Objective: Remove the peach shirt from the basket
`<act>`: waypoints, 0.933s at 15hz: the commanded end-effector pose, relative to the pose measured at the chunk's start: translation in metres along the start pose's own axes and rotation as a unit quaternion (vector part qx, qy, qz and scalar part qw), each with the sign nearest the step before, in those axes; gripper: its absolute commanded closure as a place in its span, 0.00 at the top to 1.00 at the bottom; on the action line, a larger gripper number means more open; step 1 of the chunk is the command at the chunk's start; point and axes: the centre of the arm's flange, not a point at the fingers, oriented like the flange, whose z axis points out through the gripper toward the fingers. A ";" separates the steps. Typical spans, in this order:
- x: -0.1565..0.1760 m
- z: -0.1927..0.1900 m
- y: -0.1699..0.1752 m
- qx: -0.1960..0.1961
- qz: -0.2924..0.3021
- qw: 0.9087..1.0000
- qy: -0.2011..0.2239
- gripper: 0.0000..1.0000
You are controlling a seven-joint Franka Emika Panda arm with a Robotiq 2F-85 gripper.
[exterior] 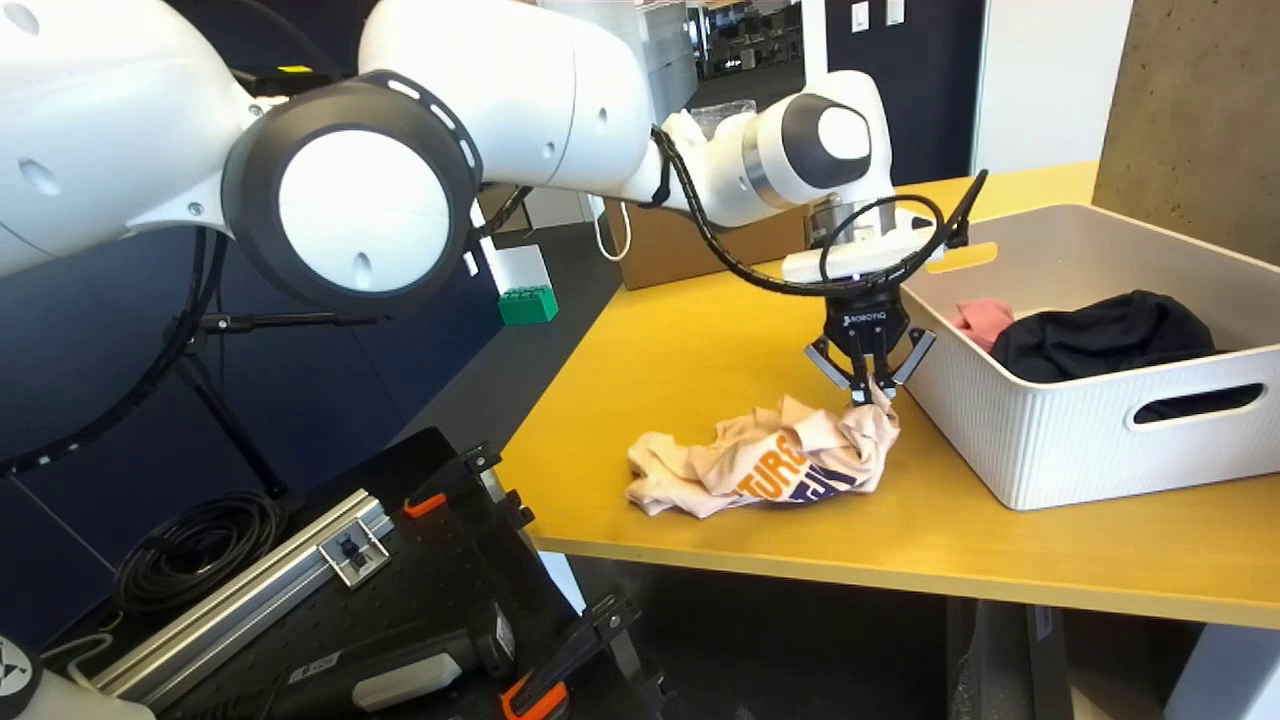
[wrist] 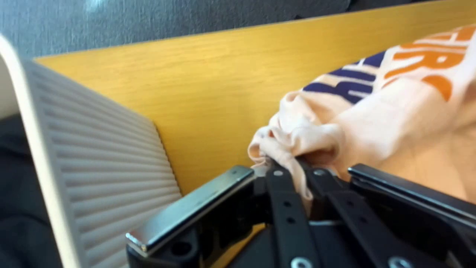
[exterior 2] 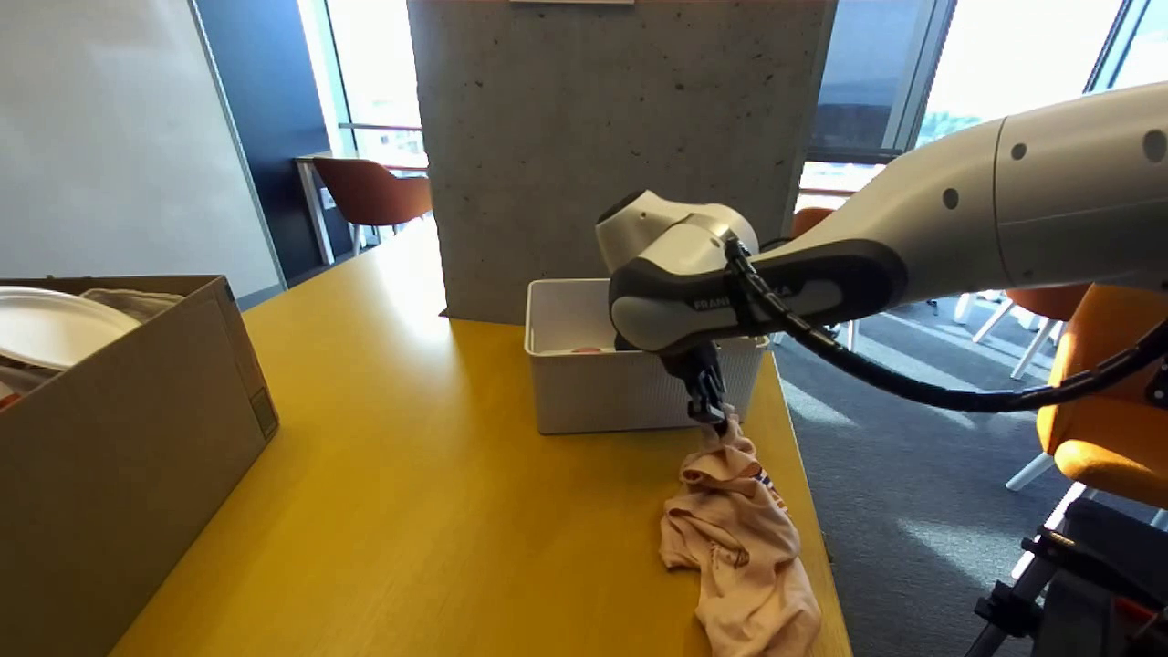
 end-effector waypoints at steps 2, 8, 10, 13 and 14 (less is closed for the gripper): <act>-0.046 -0.007 -0.046 -0.076 -0.034 0.992 0.095 0.02; -0.012 -0.053 -0.061 -0.134 -0.084 0.966 0.204 0.02; -0.003 -0.068 -0.070 -0.140 -0.102 0.958 0.229 0.02; 0.007 -0.076 -0.086 -0.137 -0.122 0.953 0.240 0.40; 0.009 -0.080 -0.091 -0.133 -0.129 0.953 0.241 0.48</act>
